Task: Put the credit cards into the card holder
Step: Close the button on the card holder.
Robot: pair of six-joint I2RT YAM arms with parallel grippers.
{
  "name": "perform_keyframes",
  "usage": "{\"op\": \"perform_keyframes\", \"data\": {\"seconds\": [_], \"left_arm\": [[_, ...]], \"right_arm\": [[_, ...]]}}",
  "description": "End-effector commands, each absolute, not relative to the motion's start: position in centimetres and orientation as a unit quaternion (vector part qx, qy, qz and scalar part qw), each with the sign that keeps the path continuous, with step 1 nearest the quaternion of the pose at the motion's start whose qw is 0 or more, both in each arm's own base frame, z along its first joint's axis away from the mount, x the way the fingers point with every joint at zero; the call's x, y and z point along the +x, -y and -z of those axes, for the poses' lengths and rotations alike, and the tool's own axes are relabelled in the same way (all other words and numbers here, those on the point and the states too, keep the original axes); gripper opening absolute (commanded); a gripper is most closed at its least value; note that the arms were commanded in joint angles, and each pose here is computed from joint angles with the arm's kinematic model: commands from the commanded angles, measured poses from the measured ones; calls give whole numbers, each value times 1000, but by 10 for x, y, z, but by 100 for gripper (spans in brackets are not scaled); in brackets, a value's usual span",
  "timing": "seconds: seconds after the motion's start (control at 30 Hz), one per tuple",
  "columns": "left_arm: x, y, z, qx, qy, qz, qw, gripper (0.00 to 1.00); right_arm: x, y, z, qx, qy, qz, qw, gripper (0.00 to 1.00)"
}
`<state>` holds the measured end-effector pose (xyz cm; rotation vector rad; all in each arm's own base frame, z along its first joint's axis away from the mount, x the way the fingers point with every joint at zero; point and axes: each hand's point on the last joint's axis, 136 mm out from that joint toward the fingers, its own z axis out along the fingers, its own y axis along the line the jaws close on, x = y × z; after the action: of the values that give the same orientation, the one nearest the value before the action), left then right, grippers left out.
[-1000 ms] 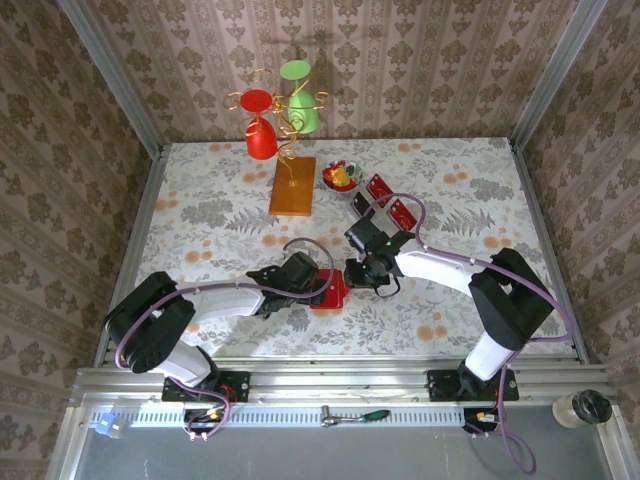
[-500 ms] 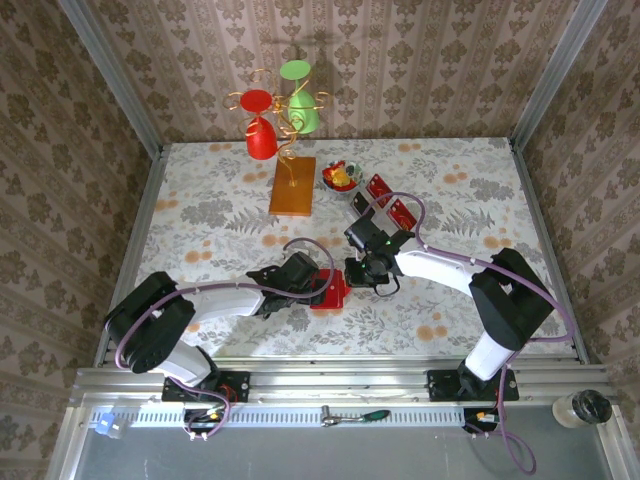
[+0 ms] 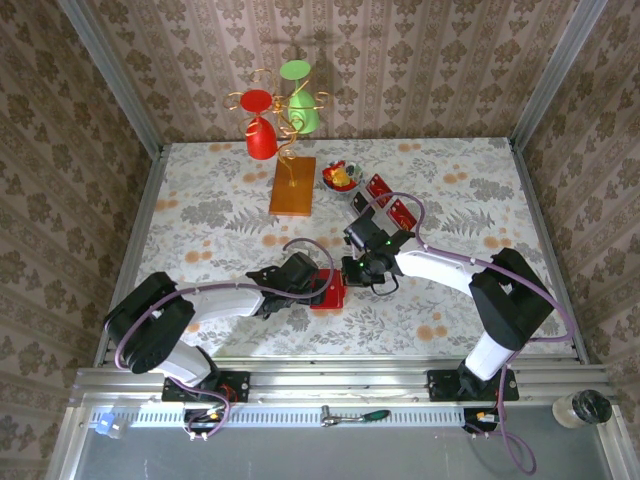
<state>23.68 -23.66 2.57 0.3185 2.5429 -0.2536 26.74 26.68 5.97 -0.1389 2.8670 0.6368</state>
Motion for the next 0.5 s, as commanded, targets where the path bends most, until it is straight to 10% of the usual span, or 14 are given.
{"op": "perform_keyframes", "data": {"seconds": [0.0, 0.47], "left_arm": [[221, 226, -8, 127, -958, 79, 246, 100], [222, 229, -9, 127, -958, 81, 245, 100]], "right_arm": [[269, -286, -66, -43, -959, -262, 94, 0], [274, -311, -46, -13, -948, -312, 67, 0]]}}
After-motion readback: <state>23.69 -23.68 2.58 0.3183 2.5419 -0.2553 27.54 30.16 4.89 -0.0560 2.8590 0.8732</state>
